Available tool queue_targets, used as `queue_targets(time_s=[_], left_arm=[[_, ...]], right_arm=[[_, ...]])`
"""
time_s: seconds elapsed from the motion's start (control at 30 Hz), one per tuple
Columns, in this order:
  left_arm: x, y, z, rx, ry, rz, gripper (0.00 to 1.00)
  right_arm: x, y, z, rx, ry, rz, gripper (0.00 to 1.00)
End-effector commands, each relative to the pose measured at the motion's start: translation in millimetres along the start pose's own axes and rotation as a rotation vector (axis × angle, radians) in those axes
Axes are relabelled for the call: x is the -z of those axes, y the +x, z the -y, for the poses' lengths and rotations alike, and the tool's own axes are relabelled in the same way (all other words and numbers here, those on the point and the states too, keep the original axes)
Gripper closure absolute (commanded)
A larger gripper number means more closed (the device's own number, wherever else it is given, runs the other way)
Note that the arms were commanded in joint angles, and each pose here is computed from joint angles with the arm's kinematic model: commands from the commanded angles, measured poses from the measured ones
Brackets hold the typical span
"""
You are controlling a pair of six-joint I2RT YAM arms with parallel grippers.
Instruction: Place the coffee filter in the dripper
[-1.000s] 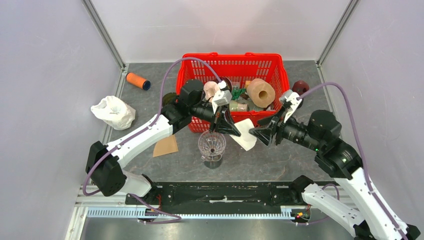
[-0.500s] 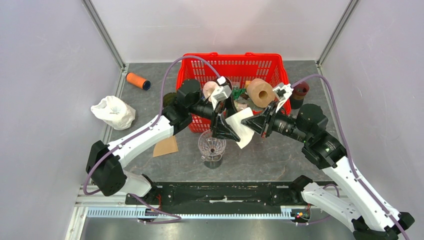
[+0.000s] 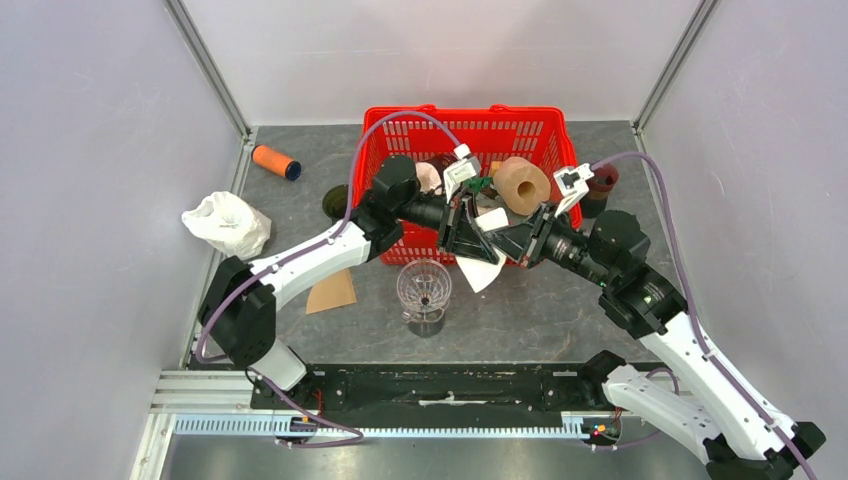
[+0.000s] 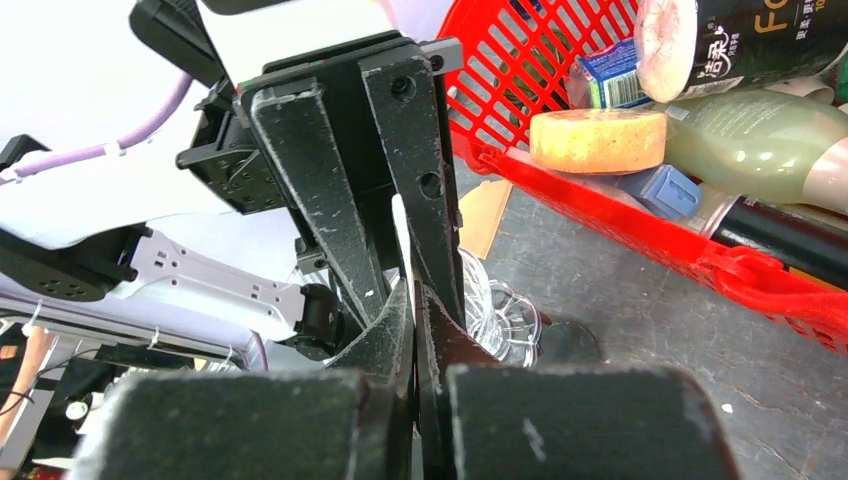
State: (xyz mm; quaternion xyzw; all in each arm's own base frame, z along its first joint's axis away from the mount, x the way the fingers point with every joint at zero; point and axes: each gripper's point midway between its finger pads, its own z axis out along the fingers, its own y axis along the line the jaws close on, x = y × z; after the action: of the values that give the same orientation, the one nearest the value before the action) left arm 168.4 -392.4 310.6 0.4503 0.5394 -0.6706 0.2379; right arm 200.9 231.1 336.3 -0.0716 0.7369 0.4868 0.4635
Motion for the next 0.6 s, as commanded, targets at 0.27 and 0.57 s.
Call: queue_targets(time_s=[0.27, 0.57], left_arm=[[-4.4, -27.1, 20.6, -0.014, 0.06, 0.072, 0.98], [-1.5, -11.4, 15.3, -0.028, 0.025, 0.028, 0.98]], right_arm=[[55.8, -27.0, 36.8, 0.137, 0.275, 0.184, 0.36], [94.7, -27.4, 30.1, 0.338, 0.225, 0.274, 0.1]])
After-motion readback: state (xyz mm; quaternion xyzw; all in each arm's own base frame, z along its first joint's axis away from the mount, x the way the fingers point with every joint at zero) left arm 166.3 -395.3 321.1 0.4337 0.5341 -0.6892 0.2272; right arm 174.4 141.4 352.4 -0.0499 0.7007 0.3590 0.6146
